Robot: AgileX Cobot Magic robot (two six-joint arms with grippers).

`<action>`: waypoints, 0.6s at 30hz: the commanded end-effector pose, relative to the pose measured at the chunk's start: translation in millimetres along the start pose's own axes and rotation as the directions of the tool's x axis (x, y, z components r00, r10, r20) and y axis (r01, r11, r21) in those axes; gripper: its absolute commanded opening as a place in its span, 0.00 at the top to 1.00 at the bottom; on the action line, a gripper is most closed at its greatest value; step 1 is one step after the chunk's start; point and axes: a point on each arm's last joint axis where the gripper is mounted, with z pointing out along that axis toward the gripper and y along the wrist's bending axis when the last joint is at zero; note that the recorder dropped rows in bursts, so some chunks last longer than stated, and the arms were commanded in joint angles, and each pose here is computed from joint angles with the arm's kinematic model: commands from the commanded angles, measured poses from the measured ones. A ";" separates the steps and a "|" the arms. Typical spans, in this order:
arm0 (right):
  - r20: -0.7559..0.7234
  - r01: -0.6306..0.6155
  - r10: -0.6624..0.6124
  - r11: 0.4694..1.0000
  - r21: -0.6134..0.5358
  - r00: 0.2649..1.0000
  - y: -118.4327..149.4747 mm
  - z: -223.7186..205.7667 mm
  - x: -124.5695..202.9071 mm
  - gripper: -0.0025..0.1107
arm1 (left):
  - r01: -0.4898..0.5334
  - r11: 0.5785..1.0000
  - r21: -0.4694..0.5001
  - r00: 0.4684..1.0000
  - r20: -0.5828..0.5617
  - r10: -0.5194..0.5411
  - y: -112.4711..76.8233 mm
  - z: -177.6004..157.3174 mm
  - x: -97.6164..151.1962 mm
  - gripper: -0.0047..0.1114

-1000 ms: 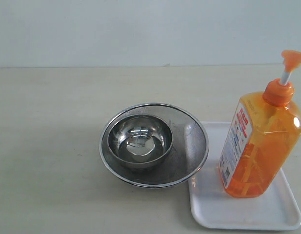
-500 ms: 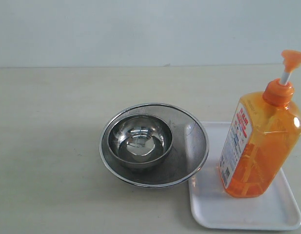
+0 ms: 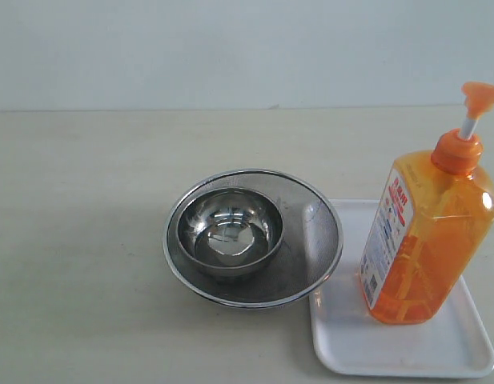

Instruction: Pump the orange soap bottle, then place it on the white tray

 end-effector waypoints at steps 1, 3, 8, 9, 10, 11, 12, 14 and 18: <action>0.012 0.001 -0.001 1.000 0.001 1.000 0.0 -0.4 -0.8 0.98 | 0.000 1.000 -0.007 1.000 -0.005 0.000 0.5 0.0 1.4 0.92; 0.012 0.001 -0.001 1.000 0.001 1.000 0.0 -0.4 -0.8 0.98 | 0.000 1.000 -0.007 1.000 -0.005 0.000 0.5 0.0 1.4 0.92; 0.012 0.001 -0.001 1.000 0.001 1.000 0.0 -0.4 -0.8 0.98 | 0.003 1.000 -0.022 1.000 -0.003 -0.003 1.4 0.1 1.4 0.92; 0.012 0.001 -0.001 1.000 0.001 1.000 0.0 -0.4 -0.8 0.98 | 0.005 1.000 -0.028 1.000 -0.003 -0.005 1.7 0.1 1.3 0.92; 0.012 0.001 -0.001 1.000 0.001 1.000 0.0 -0.4 -0.8 0.98 | 0.006 0.999 -0.033 1.000 -0.002 -0.006 2.0 0.1 1.3 0.92; 0.012 0.001 -0.001 1.000 0.001 1.000 0.0 -0.4 -0.8 0.98 | 0.007 0.999 -0.038 1.000 -0.002 -0.007 2.2 0.1 1.3 0.92; 0.012 0.001 -0.001 1.000 0.001 1.000 0.0 -0.4 -0.8 0.98 | 0.007 0.999 -0.038 1.000 -0.002 -0.007 2.2 0.1 1.3 0.92; 0.012 0.001 -0.001 1.000 0.001 1.000 0.0 -0.4 -0.8 0.98 | 0.007 0.999 -0.038 1.000 -0.002 -0.007 2.2 0.1 1.3 0.92; 0.012 0.001 -0.001 1.000 0.001 1.000 0.0 -0.4 -0.8 0.98 | 0.007 0.999 -0.038 1.000 -0.002 -0.007 2.2 0.1 1.3 0.92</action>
